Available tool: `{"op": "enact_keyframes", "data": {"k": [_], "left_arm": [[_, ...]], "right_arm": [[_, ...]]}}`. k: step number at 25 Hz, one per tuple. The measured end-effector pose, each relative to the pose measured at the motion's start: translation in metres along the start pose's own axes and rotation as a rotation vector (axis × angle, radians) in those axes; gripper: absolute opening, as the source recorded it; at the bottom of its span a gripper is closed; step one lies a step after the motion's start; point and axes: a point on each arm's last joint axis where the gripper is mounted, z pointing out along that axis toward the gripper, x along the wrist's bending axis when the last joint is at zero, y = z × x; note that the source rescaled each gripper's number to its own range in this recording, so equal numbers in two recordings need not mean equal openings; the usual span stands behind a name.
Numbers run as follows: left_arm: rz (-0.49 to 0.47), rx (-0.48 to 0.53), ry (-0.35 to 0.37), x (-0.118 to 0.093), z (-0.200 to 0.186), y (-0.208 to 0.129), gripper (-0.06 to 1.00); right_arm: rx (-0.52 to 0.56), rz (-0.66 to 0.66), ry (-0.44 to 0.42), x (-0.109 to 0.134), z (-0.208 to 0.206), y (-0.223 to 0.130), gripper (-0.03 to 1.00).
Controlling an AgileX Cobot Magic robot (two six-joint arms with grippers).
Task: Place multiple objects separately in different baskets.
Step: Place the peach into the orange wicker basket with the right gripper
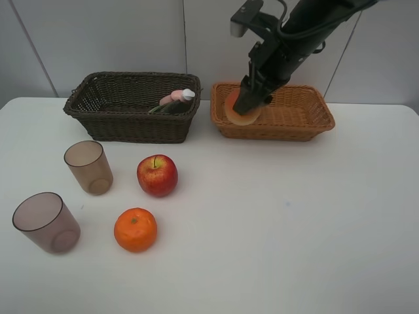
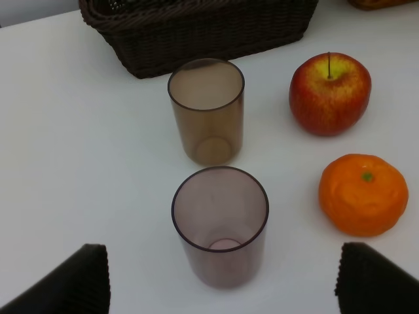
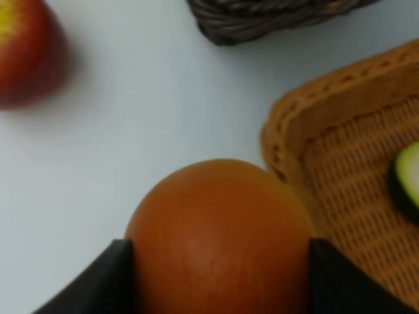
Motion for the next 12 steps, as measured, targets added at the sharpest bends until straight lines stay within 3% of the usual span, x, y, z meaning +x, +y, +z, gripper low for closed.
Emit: {"op": "enact_keyframes", "data": {"k": [12], "left_arm": [[0.0,0.0,0.0,0.0,0.0,0.0,0.94]], "right_arm": [[0.002,0.115,-0.251,-0.072,-0.001,-0.056,0.33]]}}
